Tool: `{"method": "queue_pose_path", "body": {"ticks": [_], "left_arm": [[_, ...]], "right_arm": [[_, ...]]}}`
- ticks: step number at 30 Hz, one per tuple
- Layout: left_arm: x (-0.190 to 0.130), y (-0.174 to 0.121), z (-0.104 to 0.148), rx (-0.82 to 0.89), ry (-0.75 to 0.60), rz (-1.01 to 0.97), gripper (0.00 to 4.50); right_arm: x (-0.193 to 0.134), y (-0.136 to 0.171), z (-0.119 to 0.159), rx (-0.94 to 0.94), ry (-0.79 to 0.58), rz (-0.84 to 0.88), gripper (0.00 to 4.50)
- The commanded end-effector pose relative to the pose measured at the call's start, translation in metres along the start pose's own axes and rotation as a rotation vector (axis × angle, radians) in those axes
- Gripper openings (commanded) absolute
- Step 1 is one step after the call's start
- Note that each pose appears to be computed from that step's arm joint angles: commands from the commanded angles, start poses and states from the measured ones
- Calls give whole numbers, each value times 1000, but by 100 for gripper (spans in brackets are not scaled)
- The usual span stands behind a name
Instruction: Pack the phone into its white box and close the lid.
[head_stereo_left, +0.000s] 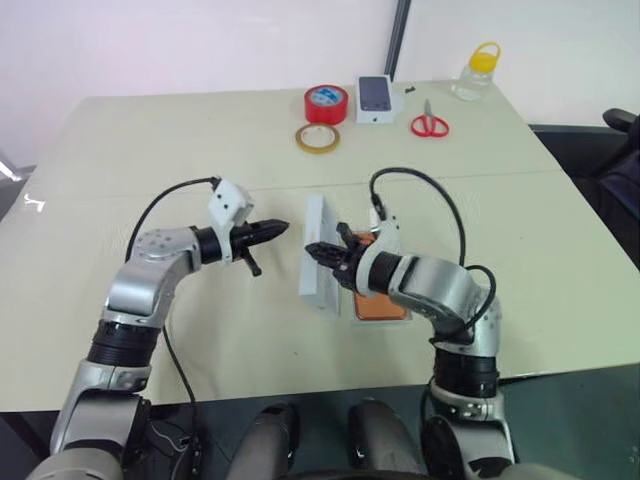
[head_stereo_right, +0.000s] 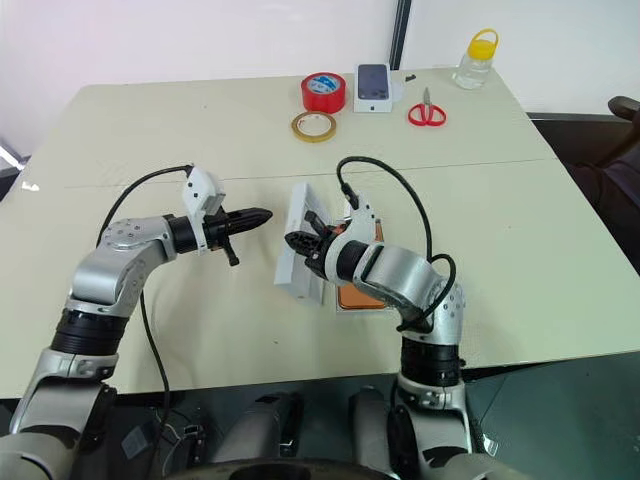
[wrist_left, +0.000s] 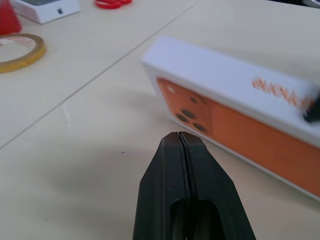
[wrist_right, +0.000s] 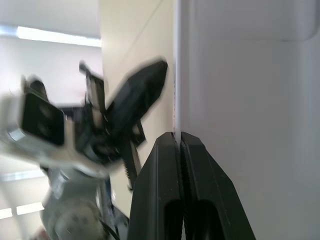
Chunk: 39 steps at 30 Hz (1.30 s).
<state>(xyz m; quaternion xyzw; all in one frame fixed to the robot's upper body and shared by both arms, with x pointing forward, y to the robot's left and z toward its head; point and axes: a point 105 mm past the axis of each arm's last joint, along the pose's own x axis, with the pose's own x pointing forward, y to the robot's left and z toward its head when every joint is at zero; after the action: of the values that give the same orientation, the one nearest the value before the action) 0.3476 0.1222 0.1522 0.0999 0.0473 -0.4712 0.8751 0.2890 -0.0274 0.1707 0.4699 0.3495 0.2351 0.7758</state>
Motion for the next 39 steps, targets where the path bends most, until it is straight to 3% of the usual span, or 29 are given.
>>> {"method": "queue_pose_path", "body": {"ticks": [1,2,8,16,19,24,25,30,39], "left_arm": [[8,-14,7,38,-6,-57,0],[11,-18,6,39,-2,-76,0],[30,-43,5,31,11,-183,0],[61,-72,11,5,-1,-269,0],[69,-78,10,-14,0,-278,0],[72,-82,12,-51,-14,-281,0],[71,-82,12,-55,-17,-279,0],[60,-62,18,-96,-56,-198,0],[43,-7,3,-5,69,33,0]], "right_arm": [[-11,-5,8,-24,-40,-29,62],[-13,-7,12,-44,-46,-31,93],[-34,1,47,-469,20,36,392],[-63,-12,91,-760,41,-197,392],[-69,-24,104,-896,30,-304,303],[-73,-31,112,-1056,35,-350,42],[-74,-32,114,-1086,35,-359,8],[-78,-49,115,-1376,105,-466,8],[-67,-63,96,-1522,204,-417,8]]}}
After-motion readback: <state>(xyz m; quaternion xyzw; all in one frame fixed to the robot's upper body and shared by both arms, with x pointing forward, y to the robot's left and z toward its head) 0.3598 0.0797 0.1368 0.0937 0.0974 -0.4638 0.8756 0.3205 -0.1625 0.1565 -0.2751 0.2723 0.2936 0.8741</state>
